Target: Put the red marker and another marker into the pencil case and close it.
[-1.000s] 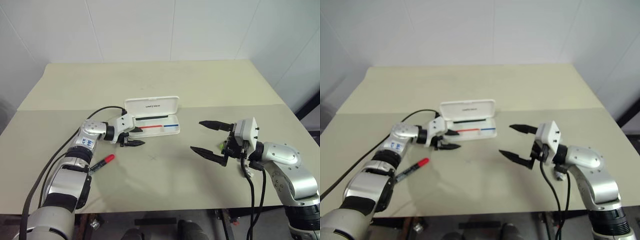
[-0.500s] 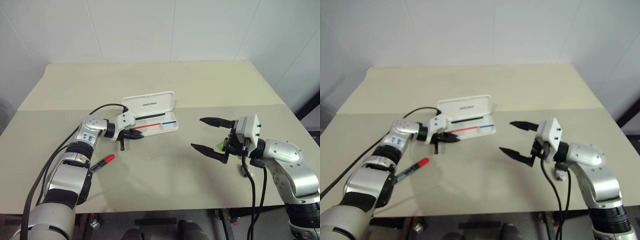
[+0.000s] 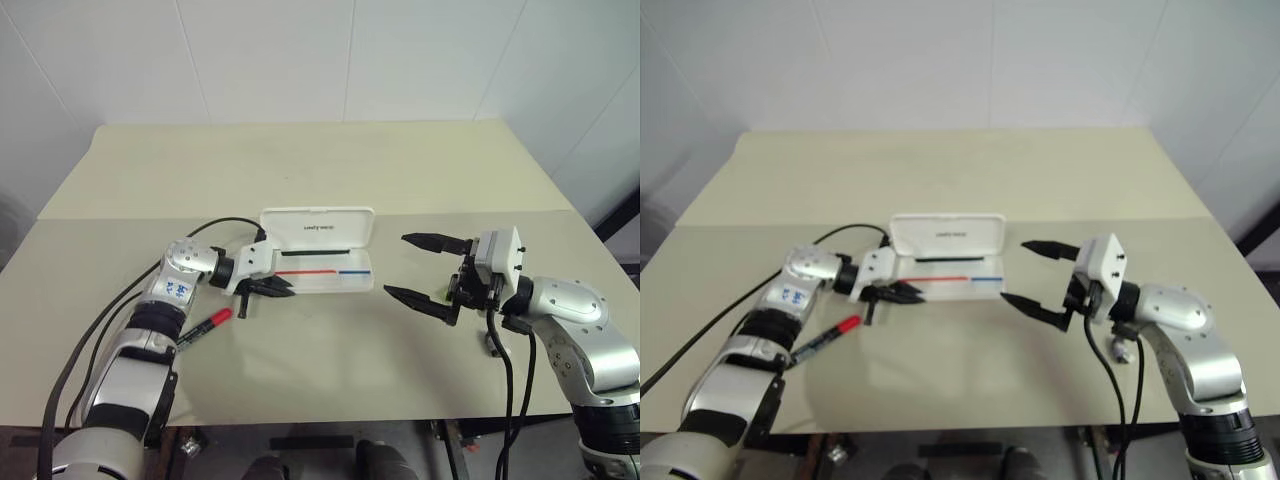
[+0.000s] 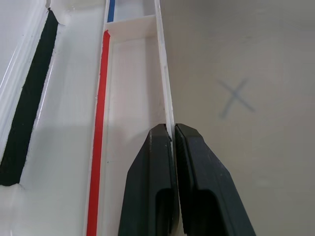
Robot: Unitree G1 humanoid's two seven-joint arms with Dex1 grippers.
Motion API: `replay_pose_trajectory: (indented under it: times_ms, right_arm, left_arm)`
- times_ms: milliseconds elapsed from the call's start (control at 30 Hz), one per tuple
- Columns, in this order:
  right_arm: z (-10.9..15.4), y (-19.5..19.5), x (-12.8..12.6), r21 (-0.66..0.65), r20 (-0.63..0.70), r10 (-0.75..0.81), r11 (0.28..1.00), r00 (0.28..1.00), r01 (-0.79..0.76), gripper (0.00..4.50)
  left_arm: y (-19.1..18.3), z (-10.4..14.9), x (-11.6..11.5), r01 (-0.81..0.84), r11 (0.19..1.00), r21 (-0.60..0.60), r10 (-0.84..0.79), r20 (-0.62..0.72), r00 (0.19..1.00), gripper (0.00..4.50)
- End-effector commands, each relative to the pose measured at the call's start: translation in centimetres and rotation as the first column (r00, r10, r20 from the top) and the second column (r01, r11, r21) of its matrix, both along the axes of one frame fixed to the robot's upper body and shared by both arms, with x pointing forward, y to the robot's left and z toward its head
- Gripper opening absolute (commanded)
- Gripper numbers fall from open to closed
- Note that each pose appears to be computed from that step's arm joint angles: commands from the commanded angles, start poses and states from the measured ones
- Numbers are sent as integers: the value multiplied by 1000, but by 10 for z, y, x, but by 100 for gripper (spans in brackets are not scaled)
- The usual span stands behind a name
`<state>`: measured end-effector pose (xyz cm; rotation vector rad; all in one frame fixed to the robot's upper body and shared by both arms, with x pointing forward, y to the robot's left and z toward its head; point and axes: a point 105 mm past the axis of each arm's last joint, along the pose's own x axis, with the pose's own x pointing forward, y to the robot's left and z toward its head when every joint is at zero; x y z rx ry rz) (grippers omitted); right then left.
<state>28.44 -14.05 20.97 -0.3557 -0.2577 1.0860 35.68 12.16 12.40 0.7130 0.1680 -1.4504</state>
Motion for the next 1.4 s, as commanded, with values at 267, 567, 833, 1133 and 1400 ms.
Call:
replay_pose_trajectory:
  times_ms: [267,567,833,1133,1400]
  right_arm:
    - [-8,-26,-15,-39,-45,-44,998,998,42,450]
    - [-13,-36,-19,-46,-69,-75,996,995,72,450]
    - [-12,-28,-18,-25,-61,-74,997,995,72,450]
    - [-12,-21,-16,-7,-55,-66,998,996,66,450]
    - [-14,-17,-14,3,-57,-49,999,997,49,450]
  left_arm:
    - [-24,0,-41,64,998,-19,-64,-10,998,4]
    - [-28,-10,-54,17,1000,-16,-18,-56,998,4]
    - [-37,-8,-49,-21,999,-41,17,-95,995,4]
    - [-48,0,-60,53,996,-76,-59,-79,995,136]
    - [-40,10,-71,69,991,-112,-79,-88,993,152]
